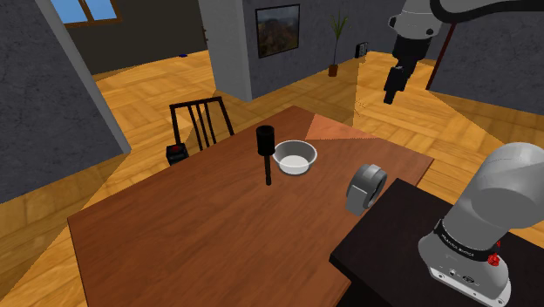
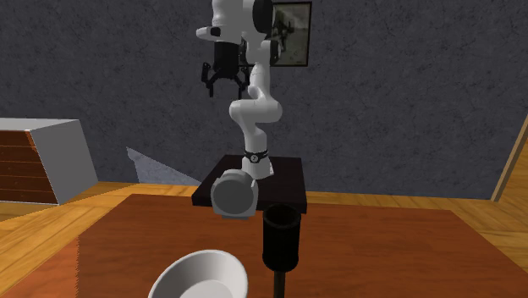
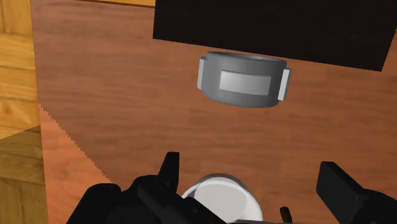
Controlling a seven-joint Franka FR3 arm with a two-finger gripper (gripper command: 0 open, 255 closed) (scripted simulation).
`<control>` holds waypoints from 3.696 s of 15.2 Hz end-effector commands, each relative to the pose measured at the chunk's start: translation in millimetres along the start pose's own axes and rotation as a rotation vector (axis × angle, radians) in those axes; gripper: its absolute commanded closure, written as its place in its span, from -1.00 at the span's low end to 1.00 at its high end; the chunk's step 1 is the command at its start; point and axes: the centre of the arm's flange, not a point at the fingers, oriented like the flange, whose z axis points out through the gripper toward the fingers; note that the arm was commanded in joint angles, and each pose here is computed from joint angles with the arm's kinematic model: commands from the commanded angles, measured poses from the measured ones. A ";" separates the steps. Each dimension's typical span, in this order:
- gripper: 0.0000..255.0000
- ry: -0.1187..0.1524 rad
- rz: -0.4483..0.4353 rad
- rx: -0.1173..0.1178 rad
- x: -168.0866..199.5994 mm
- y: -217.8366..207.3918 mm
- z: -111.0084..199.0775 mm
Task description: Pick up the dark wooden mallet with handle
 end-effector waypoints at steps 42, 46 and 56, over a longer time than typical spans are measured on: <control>-1.00 -0.029 -0.199 0.063 352.0 -173.4 179.1; 1.00 -0.030 -0.199 0.063 350.6 -173.6 179.4; 1.00 -0.029 -0.199 0.063 352.8 -171.7 158.0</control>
